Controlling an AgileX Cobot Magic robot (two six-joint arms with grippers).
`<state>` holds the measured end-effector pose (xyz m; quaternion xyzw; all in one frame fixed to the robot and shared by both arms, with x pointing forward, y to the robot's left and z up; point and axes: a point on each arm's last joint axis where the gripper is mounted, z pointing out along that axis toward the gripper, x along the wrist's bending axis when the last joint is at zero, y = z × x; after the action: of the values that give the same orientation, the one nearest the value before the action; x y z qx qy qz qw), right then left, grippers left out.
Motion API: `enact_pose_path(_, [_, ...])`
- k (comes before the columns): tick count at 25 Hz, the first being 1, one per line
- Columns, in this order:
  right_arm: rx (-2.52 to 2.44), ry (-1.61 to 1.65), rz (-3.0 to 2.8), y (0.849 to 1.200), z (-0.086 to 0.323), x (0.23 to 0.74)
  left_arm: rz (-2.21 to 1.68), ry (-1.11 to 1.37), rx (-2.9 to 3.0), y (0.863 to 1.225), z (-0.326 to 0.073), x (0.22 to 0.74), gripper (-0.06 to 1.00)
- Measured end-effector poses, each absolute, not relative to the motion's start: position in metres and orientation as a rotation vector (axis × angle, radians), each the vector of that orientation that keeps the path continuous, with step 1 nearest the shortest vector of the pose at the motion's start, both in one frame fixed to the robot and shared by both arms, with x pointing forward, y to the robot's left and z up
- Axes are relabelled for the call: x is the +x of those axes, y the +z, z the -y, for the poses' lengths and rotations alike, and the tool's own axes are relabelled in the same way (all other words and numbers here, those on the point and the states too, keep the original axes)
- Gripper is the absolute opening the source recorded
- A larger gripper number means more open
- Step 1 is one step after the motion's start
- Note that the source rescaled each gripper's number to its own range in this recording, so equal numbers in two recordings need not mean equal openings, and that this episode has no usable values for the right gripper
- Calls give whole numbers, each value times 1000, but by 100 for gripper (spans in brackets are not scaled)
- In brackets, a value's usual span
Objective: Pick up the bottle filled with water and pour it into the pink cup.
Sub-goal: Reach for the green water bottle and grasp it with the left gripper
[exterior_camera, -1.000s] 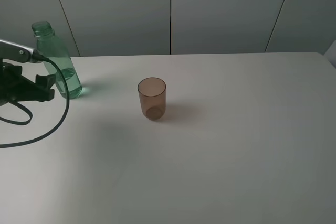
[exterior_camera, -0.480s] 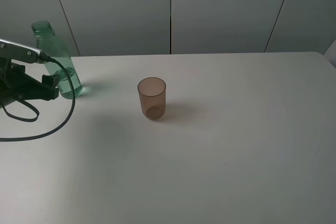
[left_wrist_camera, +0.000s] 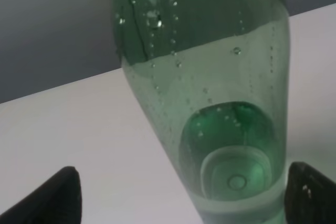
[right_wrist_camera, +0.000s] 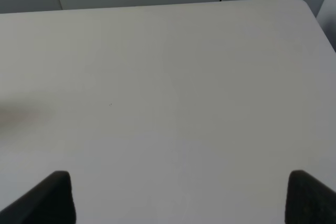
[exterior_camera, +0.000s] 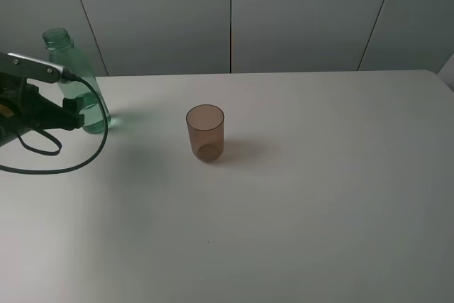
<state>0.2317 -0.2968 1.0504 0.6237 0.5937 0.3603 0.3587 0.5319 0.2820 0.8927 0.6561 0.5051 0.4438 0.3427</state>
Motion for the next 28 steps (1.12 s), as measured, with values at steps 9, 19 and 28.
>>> enact_pose_path(9, [1609,929,-1531,1050,297,232,-1304,1150,1720,871,-279,554,100])
enact_pose_path(19, [1609,929,-1531,1050,297,232,-1232,1169,1709,868,-275,568,100])
enact_pose_path(28, [1609,929,-1531,1050,297,232,-1175,1184,1694,873,-272,578,100])
